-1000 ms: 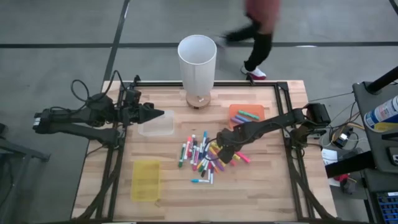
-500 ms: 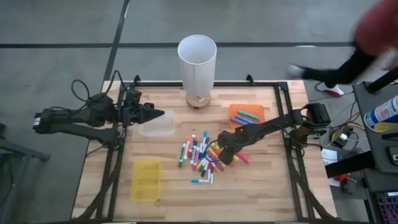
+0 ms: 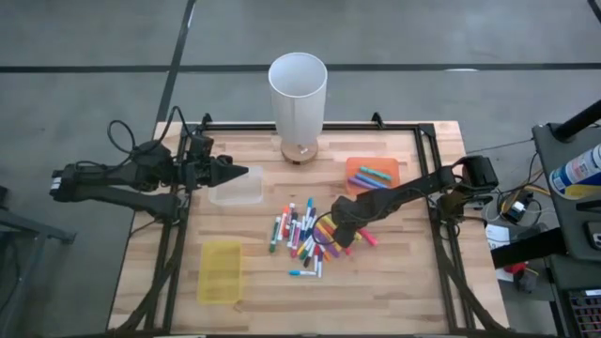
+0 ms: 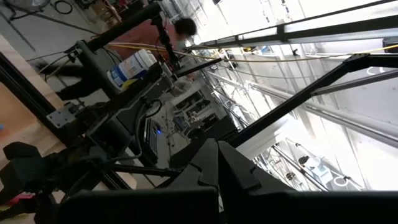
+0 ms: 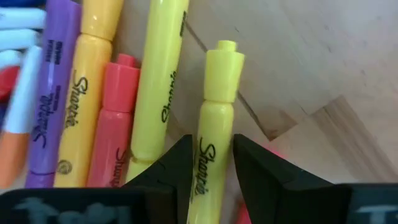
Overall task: Pick & Place Markers
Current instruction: Put the right light yellow highlighter pen into the orange bin
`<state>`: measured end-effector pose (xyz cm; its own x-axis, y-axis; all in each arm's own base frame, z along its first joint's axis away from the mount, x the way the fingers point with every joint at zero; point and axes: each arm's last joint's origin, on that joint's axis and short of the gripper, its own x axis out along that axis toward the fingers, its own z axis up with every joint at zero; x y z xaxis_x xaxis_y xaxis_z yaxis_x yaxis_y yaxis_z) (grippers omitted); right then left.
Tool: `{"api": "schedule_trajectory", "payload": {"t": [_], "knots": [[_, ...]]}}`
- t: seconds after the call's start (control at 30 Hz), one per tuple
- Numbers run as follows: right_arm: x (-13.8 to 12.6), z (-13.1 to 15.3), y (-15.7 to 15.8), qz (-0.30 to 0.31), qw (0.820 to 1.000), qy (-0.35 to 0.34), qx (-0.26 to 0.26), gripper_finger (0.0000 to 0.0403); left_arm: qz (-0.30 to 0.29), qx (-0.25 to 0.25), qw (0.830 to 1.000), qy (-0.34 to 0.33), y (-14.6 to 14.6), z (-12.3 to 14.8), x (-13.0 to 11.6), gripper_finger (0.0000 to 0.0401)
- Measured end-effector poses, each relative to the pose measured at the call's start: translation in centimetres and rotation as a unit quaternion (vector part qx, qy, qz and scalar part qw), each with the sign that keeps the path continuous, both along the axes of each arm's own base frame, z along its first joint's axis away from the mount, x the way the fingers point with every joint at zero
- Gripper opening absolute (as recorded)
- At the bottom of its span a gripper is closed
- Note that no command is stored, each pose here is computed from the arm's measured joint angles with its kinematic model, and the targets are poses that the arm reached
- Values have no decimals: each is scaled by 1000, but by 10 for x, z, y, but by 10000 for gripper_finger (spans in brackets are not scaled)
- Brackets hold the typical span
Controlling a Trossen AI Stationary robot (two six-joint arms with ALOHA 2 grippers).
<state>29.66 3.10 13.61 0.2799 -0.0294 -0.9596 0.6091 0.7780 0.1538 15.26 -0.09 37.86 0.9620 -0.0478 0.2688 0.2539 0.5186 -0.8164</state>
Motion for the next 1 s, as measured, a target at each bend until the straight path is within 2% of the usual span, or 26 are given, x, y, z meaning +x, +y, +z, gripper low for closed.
{"api": "schedule_trajectory", "payload": {"t": [0.3, 0.5, 0.8, 1.0], "knots": [[5, -7, 1, -58, 998, 16, 14, 103, -2, -2, 1000, 17, 0, -4, 4, 0], [13, 1, 1, -78, 997, 16, 22, 56, -3, -2, 1000, 22, 0, -5, 6, 0], [33, 29, 3, -79, 996, -12, 33, 50, -4, 0, 999, 39, 0, -8, 7, 0], [41, 65, 2, -52, 999, 6, -14, 50, -10, -5, 999, 46, -1, -10, 8, 0]]}}
